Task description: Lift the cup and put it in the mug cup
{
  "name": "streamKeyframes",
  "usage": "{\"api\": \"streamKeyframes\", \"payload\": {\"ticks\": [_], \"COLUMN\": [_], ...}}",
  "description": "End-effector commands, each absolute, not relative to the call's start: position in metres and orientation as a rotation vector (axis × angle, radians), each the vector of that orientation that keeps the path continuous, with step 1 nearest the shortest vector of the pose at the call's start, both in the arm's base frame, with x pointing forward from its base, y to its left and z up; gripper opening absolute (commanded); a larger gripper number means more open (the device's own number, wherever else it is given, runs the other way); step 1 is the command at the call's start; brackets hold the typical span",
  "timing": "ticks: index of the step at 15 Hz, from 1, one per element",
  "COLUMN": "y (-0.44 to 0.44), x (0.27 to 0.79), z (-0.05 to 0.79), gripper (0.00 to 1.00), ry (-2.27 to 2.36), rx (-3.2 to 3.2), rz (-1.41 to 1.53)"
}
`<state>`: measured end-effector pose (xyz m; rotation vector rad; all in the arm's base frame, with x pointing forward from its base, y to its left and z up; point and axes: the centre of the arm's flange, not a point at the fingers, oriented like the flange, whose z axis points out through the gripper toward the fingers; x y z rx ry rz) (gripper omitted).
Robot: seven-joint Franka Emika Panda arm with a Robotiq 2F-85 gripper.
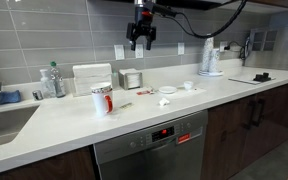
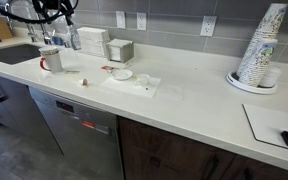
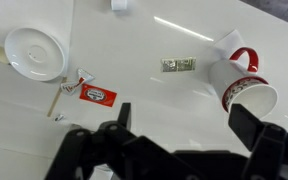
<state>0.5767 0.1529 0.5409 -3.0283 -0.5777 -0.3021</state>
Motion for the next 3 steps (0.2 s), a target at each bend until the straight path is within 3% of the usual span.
{"api": "streamKeyframes", "payload": {"ticks": [1, 3], "y": [0.1529, 0.1529], "x": [0.5767, 0.5767], "z": [0.5409, 0.5409], "gripper": [1.00, 1.00], "ry": [-0.578, -0.578], "rx": [-3.028, -3.028], "rz": [-0.302, -0.302]}}
